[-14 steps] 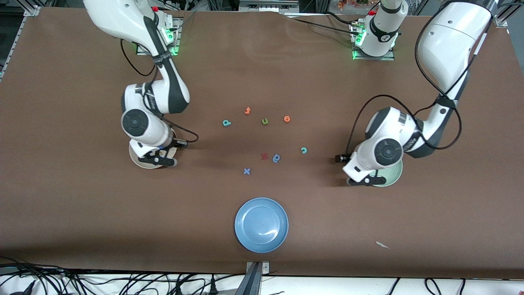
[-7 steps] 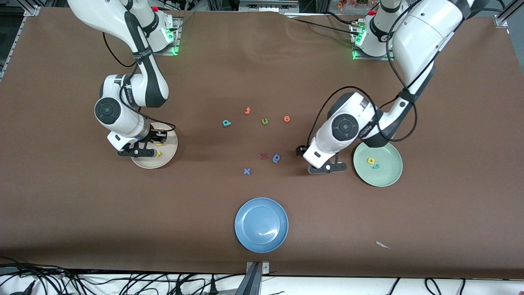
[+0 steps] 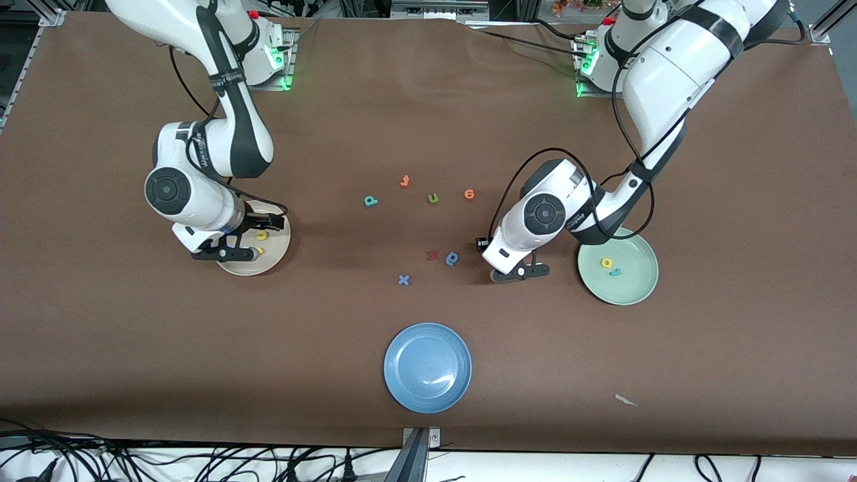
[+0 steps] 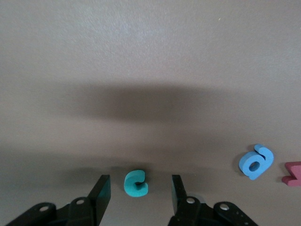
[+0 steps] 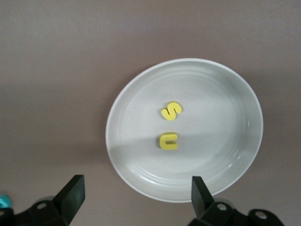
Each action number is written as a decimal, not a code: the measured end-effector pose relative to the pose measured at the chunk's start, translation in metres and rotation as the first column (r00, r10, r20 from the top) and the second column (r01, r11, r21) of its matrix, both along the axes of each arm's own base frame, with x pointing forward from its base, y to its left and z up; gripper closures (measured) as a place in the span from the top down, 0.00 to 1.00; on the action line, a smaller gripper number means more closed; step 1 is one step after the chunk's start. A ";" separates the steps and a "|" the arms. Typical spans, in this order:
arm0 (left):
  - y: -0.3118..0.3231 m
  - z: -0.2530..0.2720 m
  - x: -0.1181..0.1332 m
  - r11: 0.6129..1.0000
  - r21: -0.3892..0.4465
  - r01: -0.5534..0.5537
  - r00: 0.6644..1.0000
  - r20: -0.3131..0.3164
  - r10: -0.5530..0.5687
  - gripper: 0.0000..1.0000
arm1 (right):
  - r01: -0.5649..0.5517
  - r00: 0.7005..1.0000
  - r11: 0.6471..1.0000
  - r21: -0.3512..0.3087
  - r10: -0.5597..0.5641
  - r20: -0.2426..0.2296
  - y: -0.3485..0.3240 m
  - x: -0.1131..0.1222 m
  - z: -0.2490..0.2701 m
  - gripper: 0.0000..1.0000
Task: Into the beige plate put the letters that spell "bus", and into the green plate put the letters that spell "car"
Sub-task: 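Grasp the teal c with the left gripper while the right gripper reaches teal p, then drop the teal c on the green plate with the left gripper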
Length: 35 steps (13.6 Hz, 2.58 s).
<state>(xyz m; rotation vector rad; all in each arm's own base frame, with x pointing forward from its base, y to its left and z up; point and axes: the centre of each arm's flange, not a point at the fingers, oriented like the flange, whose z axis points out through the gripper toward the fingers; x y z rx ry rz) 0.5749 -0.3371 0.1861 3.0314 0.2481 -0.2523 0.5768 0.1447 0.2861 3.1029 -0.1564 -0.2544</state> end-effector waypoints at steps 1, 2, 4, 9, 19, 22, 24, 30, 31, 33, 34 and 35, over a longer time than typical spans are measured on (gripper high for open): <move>-0.001 -0.004 -0.002 1.000 0.002 0.001 1.000 -0.003 -0.001 0.61 | 0.073 0.997 0.997 -0.007 -0.073 0.016 0.007 0.003 0.005 1.00; -0.001 -0.006 -0.004 1.000 0.008 0.005 1.000 -0.004 -0.005 0.60 | 0.159 0.987 0.987 -0.013 -0.159 0.030 0.017 0.002 0.007 1.00; 0.000 -0.010 -0.006 1.000 0.017 0.010 1.000 -0.004 -0.010 0.58 | 0.324 0.945 0.946 -0.021 -0.322 0.058 0.045 -0.002 0.005 1.00; 0.004 -0.015 -0.005 1.000 0.014 0.002 1.000 0.000 -0.002 0.34 | 0.617 0.780 0.787 0.010 -0.613 0.124 0.111 -0.015 -0.012 1.00; 0.035 0.030 0.014 0.996 0.090 -0.014 1.000 -0.006 0.015 0.23 | 0.826 0.561 0.562 0.046 -0.827 0.047 0.196 -0.050 -0.041 1.00; 0.078 0.056 0.026 0.988 0.142 0.061 0.998 -0.038 -0.057 0.23 | 0.830 0.556 0.557 0.025 -0.831 0.022 0.209 -0.067 -0.052 0.99; 0.120 0.063 0.038 0.982 0.149 0.115 0.992 -0.066 -0.106 0.23 | 0.828 0.560 0.560 0.025 -0.828 0.018 0.212 -0.084 -0.065 0.99; 0.249 0.050 0.057 0.969 0.126 0.214 0.972 -0.121 -0.200 0.23 | 0.825 0.563 0.564 0.033 -0.826 0.019 0.195 -0.131 -0.088 0.99; 0.263 0.044 0.058 0.966 0.132 0.223 0.970 -0.128 -0.207 0.23 | 0.824 0.566 0.566 0.038 -0.824 0.020 0.194 -0.136 -0.090 0.99; 0.271 0.032 0.055 0.965 0.123 0.231 0.966 -0.149 -0.212 0.24 | 0.820 0.570 0.570 0.046 -0.822 0.022 0.196 -0.140 -0.092 0.99; 0.269 0.024 0.052 0.965 0.116 0.235 0.963 -0.161 -0.216 0.27 | 0.819 0.572 0.572 0.047 -0.820 0.021 0.197 -0.142 -0.092 0.99; 0.267 0.019 0.051 0.965 0.111 0.239 0.961 -0.169 -0.219 0.27 | 0.818 0.574 0.574 0.046 -0.819 0.021 0.198 -0.143 -0.093 0.99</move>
